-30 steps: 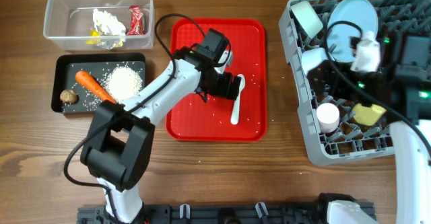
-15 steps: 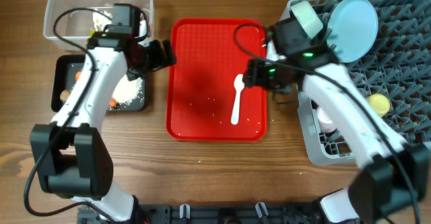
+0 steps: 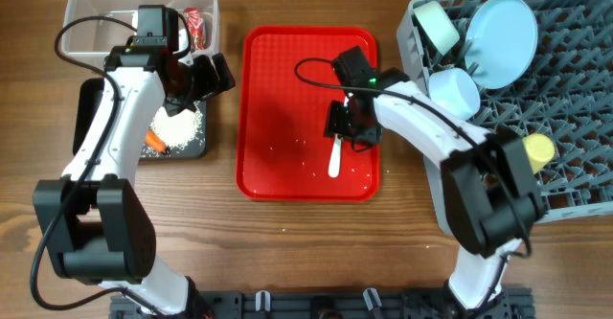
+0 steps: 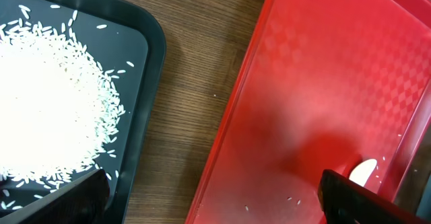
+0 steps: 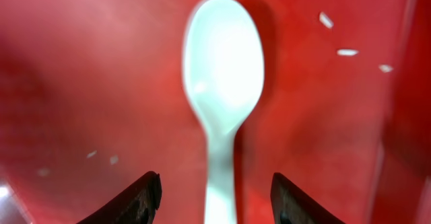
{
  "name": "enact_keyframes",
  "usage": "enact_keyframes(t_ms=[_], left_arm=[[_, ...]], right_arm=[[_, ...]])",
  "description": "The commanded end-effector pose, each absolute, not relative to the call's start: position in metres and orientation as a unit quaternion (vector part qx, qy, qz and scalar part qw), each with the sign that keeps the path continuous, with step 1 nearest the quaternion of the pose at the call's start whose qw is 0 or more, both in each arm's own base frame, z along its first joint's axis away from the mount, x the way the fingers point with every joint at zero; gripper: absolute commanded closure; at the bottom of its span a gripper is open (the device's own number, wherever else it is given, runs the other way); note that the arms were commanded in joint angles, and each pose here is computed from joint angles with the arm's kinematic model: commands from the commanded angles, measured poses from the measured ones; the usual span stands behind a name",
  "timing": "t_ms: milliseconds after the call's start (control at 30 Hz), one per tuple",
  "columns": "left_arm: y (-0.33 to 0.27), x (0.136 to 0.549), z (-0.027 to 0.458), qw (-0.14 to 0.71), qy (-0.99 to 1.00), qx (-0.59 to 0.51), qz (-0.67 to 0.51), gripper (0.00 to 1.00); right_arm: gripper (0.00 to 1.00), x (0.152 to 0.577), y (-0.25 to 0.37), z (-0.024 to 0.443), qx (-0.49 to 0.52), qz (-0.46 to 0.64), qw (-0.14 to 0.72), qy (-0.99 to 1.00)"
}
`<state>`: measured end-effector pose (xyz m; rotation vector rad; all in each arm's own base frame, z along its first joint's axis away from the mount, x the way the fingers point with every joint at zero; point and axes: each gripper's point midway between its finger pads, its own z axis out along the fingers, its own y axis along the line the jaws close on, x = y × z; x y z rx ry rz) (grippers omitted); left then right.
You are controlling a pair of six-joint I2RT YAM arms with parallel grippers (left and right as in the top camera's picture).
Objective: Sort waste into correct bins and load items into the dishwasher rack
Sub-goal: 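Carry the white spoon with the right gripper into the grey rack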
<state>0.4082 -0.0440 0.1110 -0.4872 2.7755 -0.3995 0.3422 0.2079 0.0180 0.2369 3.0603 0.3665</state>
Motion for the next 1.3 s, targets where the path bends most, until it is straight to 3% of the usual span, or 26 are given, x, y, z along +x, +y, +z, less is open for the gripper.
enact_keyframes(t_ms=[0,133,500,933,1033,1267], left_arm=[[-0.042,0.409,0.116,0.153,0.963,-0.175,-0.139,0.0],[-0.042,0.409,0.116,0.153,0.963,-0.175,-0.139,0.0],[-0.042,0.408,0.115,0.151,0.963,-0.175,-0.139,0.0],[-0.042,0.407,0.115,0.149,0.963,-0.175,-0.139,0.0],[-0.042,0.407,0.115,0.149,0.963,-0.175,-0.139,0.0],[-0.042,0.407,0.115,0.149,0.963,-0.175,-0.139,0.0]], right_arm=[[0.49,0.341,0.211,0.0,0.097,0.115,0.004,0.989],[0.55,0.342,0.219,-0.008,0.095,0.13,-0.004,0.987],[0.96,0.346,0.223,-0.013,0.094,0.138,0.0,0.986],[0.96,0.351,0.223,0.006,0.065,0.148,0.022,0.987],[0.95,0.358,0.215,0.039,0.071,0.151,0.057,0.984],[0.96,0.354,0.139,0.167,0.13,0.127,0.191,0.965]])
